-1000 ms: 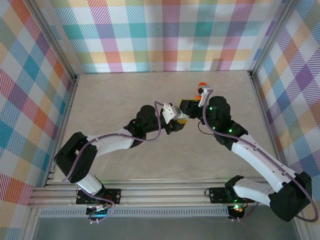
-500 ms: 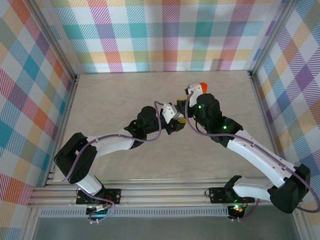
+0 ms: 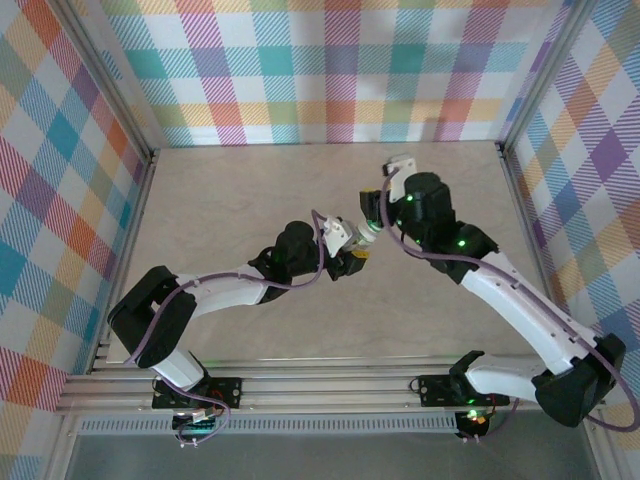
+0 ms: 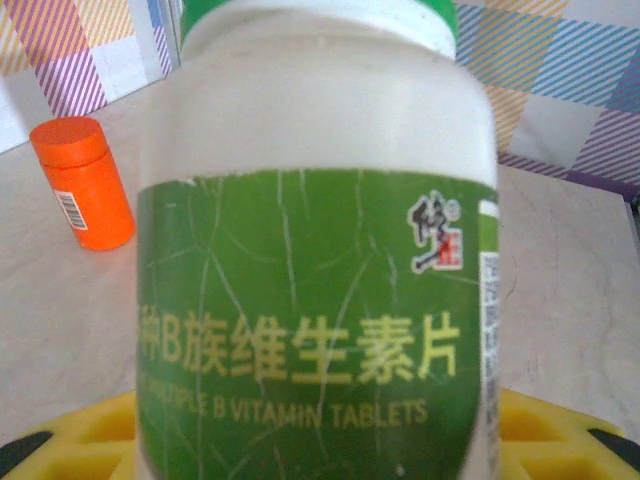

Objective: Sort the pills into containers

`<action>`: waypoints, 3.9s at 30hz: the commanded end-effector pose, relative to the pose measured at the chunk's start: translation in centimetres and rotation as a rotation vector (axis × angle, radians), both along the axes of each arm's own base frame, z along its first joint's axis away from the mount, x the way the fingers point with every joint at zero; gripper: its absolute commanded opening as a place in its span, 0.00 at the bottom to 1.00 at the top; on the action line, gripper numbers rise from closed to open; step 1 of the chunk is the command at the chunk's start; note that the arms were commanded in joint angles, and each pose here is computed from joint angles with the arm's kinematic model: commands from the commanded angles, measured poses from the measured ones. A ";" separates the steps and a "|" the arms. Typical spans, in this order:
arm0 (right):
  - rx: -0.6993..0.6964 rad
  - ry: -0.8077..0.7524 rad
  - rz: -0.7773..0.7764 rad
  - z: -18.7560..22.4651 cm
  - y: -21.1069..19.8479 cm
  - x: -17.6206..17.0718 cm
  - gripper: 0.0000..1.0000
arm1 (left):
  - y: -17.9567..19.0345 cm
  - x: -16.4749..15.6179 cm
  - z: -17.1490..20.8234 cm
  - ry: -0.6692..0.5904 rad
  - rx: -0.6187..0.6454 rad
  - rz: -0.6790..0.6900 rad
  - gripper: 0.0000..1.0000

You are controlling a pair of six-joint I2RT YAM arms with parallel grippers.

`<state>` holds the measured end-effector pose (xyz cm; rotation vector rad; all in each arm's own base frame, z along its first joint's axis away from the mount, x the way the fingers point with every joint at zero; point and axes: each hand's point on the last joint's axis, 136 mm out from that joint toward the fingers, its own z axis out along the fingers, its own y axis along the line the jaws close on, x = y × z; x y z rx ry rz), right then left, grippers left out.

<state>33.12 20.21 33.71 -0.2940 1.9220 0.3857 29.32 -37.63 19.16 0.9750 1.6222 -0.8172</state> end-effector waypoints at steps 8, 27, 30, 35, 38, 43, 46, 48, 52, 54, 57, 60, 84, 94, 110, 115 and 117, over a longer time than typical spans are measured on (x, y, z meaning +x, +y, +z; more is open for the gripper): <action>0.439 0.375 0.088 -3.5 0.7 -1.6 0.71 | 1.7 1.4 4.0 -0.017 -0.184 0.045 0.00; 0.597 0.398 0.286 -5.2 5.3 -0.3 0.55 | 1.5 1.2 4.8 0.009 -0.206 0.021 0.00; 0.577 0.357 0.281 -5.0 5.4 -0.4 0.35 | 1.5 1.2 4.9 0.011 -0.208 0.018 0.00; 0.540 0.253 0.270 -4.3 5.3 -0.6 0.00 | 1.0 0.7 4.8 0.022 -0.211 -0.023 0.00; 0.505 0.206 0.263 -4.2 4.9 -0.5 0.00 | 0.4 -0.2 4.7 0.036 -0.208 -0.086 0.00; 0.371 0.087 0.209 -4.1 3.3 -0.1 0.00 | -0.3 -2.2 4.4 0.058 -0.187 -0.212 0.00; 0.267 0.017 0.180 -3.7 2.1 -0.1 0.00 | -0.3 -2.8 4.3 0.068 -0.172 -0.242 0.00; 0.217 -0.016 0.162 -3.5 1.4 -0.1 0.00 | -0.2 -3.0 4.1 0.075 -0.160 -0.252 0.00; 0.093 -0.082 0.144 -2.9 0.8 -0.4 0.00 | -0.3 -3.1 3.7 0.098 -0.135 -0.262 0.00; 0.004 -0.103 0.118 -2.9 0.5 -0.4 0.00 | -0.4 -2.9 3.3 0.106 -0.117 -0.257 0.00; -0.096 -0.124 0.095 -2.7 0.2 -0.4 0.00 | -0.4 -2.8 3.0 0.109 -0.106 -0.251 0.00; -0.171 -0.127 0.063 -2.7 -0.4 -0.2 0.00 | -0.3 -2.7 3.0 0.106 -0.105 -0.243 0.00; -0.315 -0.058 0.069 -2.3 -0.8 0.3 0.00 | 1.1 -2.4 2.0 0.091 -0.075 -0.212 0.00; 0.129 0.172 0.033 -0.6 -0.4 -0.4 0.48 | 1.4 -1.6 2.1 0.063 -0.082 -0.167 0.00; 0.574 0.490 0.160 -5.2 4.2 -1.4 0.72 | 2.6 0.9 3.2 0.002 -0.122 -0.015 0.00; 0.579 0.469 0.201 -5.2 4.9 -1.1 0.56 | 2.3 0.3 3.2 0.009 -0.129 -0.057 0.00; 0.596 0.448 0.212 -5.1 5.1 -1.0 0.55 | 2.2 -0.1 3.3 0.008 -0.136 -0.077 0.00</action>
